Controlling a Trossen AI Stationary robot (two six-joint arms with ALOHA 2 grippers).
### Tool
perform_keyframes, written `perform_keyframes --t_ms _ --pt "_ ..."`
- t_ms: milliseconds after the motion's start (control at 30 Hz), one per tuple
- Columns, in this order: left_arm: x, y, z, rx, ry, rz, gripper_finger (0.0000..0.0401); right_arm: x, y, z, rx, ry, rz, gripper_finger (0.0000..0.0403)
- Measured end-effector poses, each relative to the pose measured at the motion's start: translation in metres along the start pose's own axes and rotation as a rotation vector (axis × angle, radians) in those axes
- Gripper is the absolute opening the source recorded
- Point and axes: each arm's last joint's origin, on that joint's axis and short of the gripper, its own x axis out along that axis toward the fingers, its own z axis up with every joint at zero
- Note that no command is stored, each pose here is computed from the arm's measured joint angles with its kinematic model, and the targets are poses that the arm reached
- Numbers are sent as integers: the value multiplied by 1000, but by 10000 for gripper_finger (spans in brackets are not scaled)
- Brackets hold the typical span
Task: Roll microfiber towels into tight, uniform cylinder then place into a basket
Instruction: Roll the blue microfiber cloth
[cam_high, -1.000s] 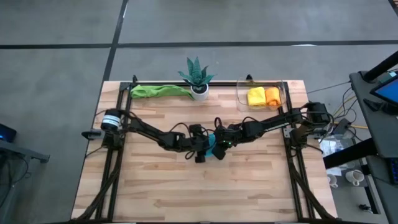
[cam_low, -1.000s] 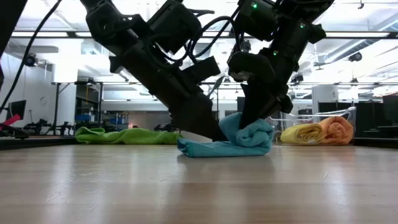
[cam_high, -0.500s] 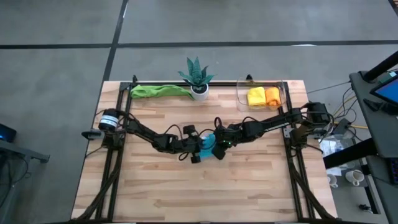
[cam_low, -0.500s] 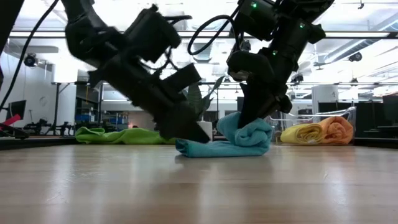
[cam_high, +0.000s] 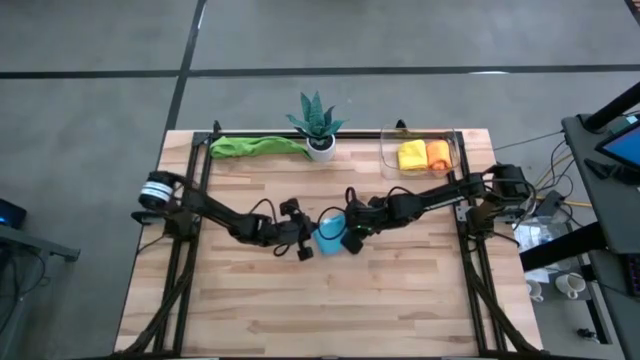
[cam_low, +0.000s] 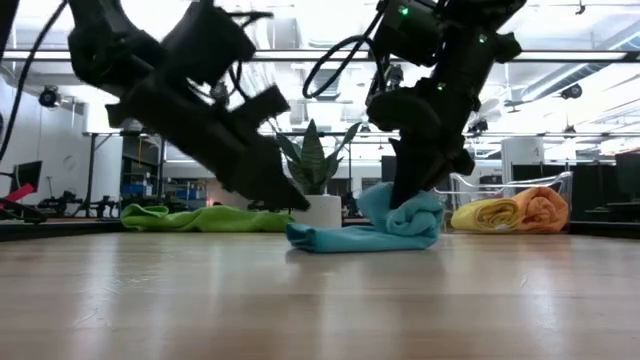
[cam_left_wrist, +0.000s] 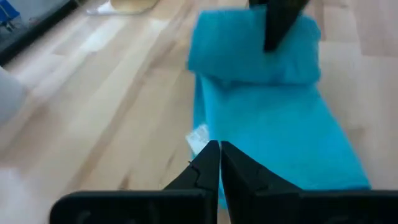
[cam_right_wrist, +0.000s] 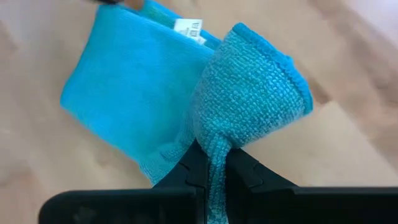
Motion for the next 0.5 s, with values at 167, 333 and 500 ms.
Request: perform_keyframes --t_ms 167,333,500 --pt "18 -9 -7 -21 -15 -14 0 -2 2 5 -19 11 -57 13" --pt "31 -15 -9 -11 2 -12 0 4 3 7 -63 75 -189 13" --pt "38 -20 -9 -1 10 -30 0 12 8 13 -132 141 -285 13"
